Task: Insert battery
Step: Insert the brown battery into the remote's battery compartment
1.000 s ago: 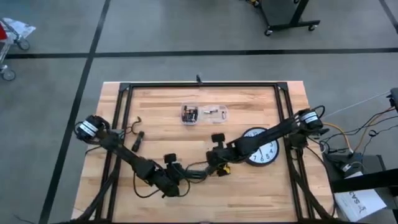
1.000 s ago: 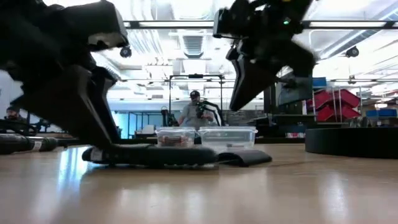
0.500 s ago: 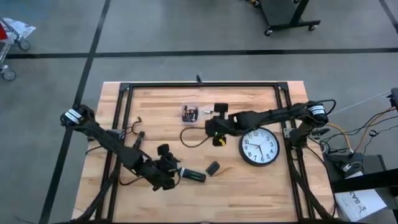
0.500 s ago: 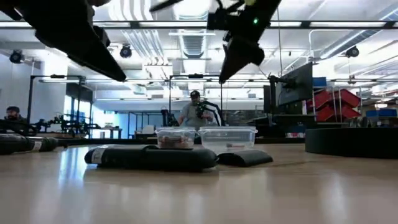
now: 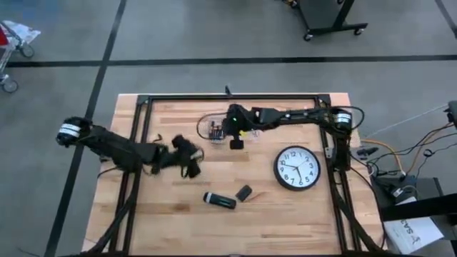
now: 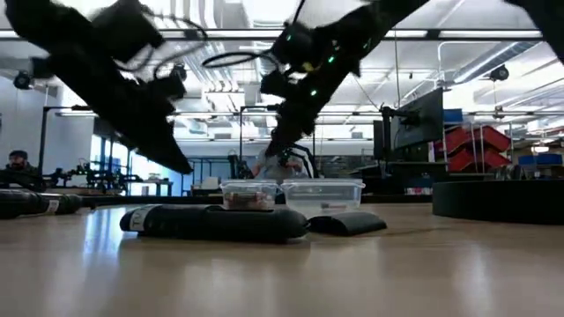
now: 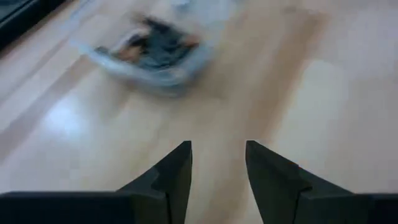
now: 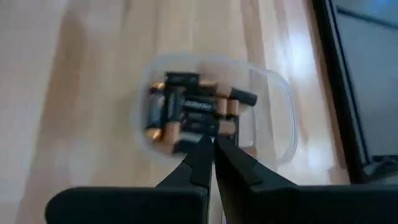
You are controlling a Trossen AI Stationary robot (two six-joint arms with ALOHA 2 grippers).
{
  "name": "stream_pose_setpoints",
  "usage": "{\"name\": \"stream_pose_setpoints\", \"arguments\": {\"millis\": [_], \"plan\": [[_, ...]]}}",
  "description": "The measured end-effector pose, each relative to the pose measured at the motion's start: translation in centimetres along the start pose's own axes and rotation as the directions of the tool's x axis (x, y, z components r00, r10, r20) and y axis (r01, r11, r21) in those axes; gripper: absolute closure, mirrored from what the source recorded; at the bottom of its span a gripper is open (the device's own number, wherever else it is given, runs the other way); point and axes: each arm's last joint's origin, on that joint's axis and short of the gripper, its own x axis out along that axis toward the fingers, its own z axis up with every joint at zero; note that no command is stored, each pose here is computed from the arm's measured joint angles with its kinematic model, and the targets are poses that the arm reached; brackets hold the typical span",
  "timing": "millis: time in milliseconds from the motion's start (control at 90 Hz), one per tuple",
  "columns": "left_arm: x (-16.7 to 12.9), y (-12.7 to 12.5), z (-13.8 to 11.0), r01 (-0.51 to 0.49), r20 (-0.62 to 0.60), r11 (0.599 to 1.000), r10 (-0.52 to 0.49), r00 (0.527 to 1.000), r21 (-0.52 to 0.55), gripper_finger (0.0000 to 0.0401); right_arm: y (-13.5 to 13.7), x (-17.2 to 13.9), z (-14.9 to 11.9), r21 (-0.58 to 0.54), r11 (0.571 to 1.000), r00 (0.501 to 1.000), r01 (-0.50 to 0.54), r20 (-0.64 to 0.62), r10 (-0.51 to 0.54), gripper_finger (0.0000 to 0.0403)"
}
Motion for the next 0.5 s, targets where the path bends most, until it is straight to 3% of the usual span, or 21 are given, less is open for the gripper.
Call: {"name": "stream_pose_setpoints", "arguments": {"millis": [89, 256, 378, 500], "plan": [[1.6, 3.0, 0.9, 0.011, -0.031, 0.999, -0.012, 0.999, -0.03, 0.0269, -0.4, 1.4, 0.3, 0.067, 0.996, 0.998, -0.065, 0.006, 0.064, 0.0376], [3.8, 7.5, 1.7, 0.027, -0.082, 1.0, -0.027, 0.996, -0.001, 0.0269, -0.5, 3.5, 0.9, 0.127, 0.989, 0.997, -0.073, -0.007, 0.075, 0.0321], [5.3, 7.9, 2.2, 0.054, -0.079, 0.996, -0.048, 0.996, 0.069, 0.0269, -0.2, 4.6, 0.2, 0.163, 0.983, 0.994, -0.081, -0.066, 0.092, 0.0301], [6.8, 6.6, 2.9, 0.166, -0.052, 0.98, -0.161, 0.986, 0.108, 0.0269, 0.4, 4.4, -0.5, 0.178, 0.978, 0.979, -0.107, -0.155, 0.135, 0.03]]}}
